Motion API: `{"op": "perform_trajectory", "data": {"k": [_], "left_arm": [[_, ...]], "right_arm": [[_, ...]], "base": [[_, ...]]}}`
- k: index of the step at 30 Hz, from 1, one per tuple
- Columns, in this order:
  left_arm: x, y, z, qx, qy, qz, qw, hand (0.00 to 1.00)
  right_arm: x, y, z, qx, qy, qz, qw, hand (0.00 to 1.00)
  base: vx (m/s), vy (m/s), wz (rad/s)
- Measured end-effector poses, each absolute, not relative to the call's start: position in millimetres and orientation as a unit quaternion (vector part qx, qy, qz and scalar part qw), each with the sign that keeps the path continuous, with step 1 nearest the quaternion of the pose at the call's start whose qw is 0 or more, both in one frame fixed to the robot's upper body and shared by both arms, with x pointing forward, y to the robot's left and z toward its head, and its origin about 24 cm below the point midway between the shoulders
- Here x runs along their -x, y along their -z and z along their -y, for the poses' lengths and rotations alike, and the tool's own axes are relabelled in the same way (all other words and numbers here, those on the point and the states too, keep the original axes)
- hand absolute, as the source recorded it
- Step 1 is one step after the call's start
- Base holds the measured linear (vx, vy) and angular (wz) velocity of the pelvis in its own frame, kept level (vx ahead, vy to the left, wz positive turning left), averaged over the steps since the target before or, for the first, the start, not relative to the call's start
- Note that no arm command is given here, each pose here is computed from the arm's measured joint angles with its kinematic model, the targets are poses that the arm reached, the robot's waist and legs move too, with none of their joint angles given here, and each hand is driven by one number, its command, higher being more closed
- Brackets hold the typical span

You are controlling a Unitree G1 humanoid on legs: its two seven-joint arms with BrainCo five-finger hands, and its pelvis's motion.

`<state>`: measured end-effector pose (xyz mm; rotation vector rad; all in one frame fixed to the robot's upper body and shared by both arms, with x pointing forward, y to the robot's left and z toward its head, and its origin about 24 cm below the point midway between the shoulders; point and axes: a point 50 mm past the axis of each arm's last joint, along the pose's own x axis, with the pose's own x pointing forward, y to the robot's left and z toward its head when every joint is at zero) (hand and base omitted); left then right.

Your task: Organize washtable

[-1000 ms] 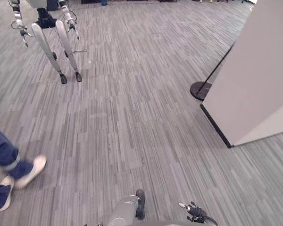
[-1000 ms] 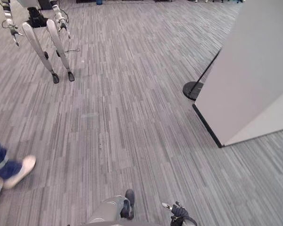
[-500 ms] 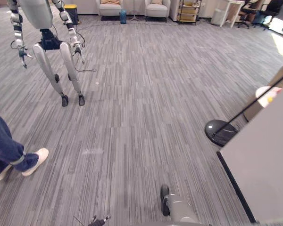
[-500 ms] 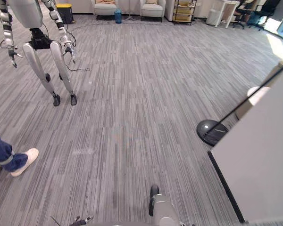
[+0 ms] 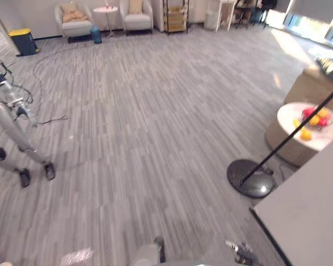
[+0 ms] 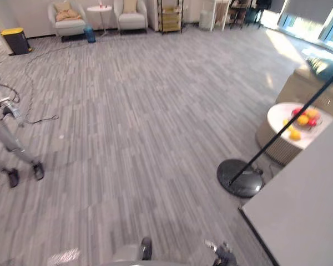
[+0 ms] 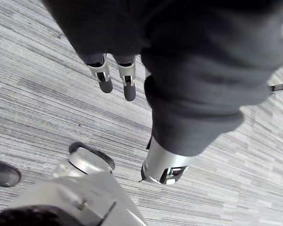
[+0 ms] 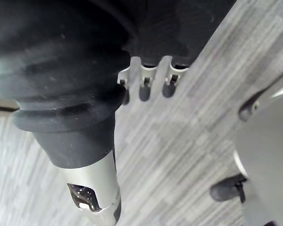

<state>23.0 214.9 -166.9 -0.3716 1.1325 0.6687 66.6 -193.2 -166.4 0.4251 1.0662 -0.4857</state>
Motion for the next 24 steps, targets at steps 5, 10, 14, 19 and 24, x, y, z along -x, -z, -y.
{"op": "perform_trajectory", "data": {"k": [5,10,14,19,24], "left_arm": [[-20,169,-217,0.16,-0.312,-0.538,0.767,0.0],[-26,169,-213,0.173,-0.318,-0.53,0.767,0.0],[-21,169,-215,0.191,-0.346,-0.521,0.757,0.0],[-20,171,-202,0.19,-0.323,-0.535,0.757,0.0],[-24,170,-208,0.159,-0.295,-0.541,0.771,0.0]], "right_arm": [[-73,166,188,-0.196,0.212,-0.49,0.822,0.0],[-74,165,193,-0.196,0.219,-0.486,0.823,0.0],[-66,167,191,-0.187,0.208,-0.5,0.819,0.0],[-70,164,202,-0.158,0.194,-0.498,0.83,0.0],[-72,166,197,-0.139,0.166,-0.513,0.831,0.0]], "base": [[0.27,0.054,-0.2],[0.14,0.0,0.17],[0.22,-0.153,0.3],[0.22,-0.161,0.23],[0.1,-0.043,0.24]]}}
